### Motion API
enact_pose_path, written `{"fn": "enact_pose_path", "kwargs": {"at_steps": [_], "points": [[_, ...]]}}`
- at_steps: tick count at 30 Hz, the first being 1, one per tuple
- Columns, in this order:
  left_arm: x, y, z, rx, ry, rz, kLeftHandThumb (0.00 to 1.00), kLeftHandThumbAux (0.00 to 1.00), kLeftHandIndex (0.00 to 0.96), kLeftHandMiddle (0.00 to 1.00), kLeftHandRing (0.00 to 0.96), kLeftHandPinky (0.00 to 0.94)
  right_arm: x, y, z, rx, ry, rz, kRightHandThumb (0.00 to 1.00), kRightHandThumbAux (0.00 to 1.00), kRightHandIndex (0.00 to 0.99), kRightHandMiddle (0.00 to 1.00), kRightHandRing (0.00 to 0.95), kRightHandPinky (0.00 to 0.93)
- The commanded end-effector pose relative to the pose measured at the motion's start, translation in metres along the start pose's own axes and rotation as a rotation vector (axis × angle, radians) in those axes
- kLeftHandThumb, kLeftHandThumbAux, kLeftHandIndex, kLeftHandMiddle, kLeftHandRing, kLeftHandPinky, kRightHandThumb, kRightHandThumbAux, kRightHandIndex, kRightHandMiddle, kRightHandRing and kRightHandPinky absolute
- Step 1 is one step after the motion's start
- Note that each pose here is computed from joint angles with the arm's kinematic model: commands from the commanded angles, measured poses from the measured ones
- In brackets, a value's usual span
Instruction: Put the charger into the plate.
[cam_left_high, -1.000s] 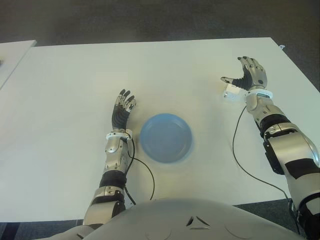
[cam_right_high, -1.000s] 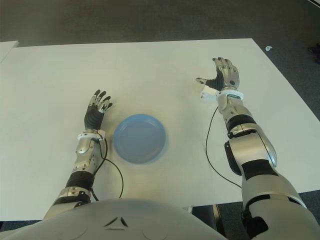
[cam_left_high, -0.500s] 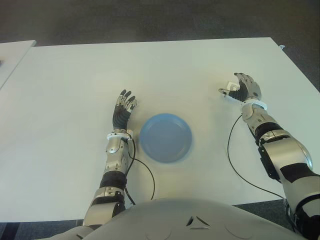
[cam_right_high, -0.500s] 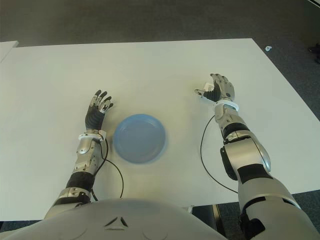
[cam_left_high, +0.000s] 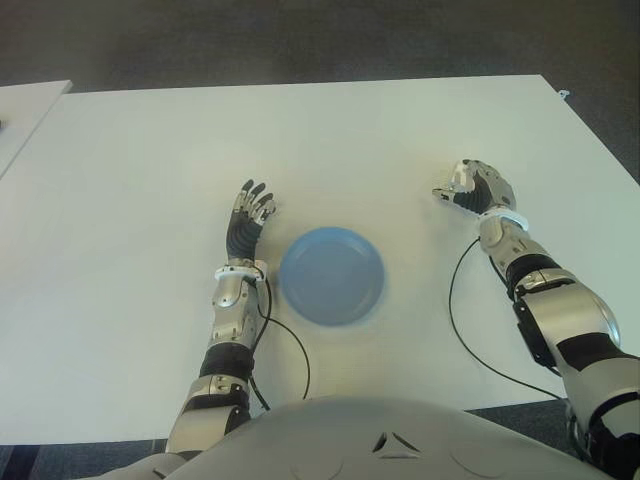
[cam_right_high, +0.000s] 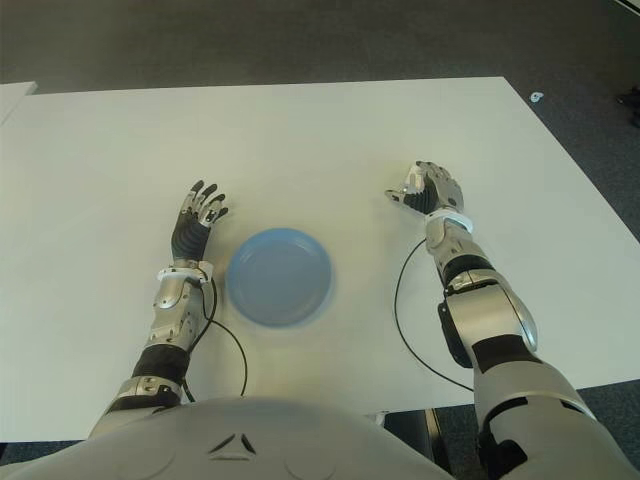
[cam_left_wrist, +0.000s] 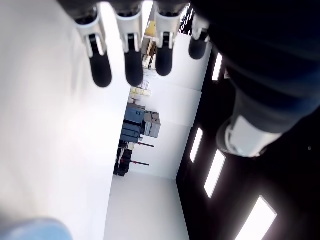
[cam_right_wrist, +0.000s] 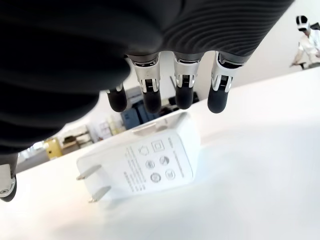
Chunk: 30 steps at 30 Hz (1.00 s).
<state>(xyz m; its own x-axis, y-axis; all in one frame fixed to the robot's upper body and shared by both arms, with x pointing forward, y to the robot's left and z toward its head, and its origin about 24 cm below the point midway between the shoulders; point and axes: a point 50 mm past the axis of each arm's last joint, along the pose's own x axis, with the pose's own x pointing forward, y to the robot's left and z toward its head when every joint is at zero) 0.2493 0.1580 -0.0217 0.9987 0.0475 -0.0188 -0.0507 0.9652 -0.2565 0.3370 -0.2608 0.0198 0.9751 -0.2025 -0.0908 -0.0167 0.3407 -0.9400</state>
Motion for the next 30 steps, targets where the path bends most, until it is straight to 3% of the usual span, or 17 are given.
{"fn": "enact_pose_path", "kwargs": {"at_steps": [1,16,30], "points": [[-0.008,-0.003,-0.011,-0.018,0.05,0.018,0.233,0.644,0.07,0.14,0.18,0.228,-0.007,0.014,-0.002,0.007,-0.005,0.055,0.002,0.413,0.0,0.0,0.0,0.0],[-0.008,-0.005,-0.01,-0.023,0.055,0.02,0.234,0.632,0.083,0.146,0.186,0.232,-0.026,0.041,-0.005,-0.008,-0.061,0.162,0.0,0.426,0.0,0.0,0.0,0.0],[-0.008,-0.006,-0.009,-0.01,0.051,0.013,0.214,0.635,0.087,0.154,0.189,0.233,-0.03,0.042,-0.008,-0.005,-0.123,0.224,0.0,0.418,0.0,0.002,0.011,0.0]]}}
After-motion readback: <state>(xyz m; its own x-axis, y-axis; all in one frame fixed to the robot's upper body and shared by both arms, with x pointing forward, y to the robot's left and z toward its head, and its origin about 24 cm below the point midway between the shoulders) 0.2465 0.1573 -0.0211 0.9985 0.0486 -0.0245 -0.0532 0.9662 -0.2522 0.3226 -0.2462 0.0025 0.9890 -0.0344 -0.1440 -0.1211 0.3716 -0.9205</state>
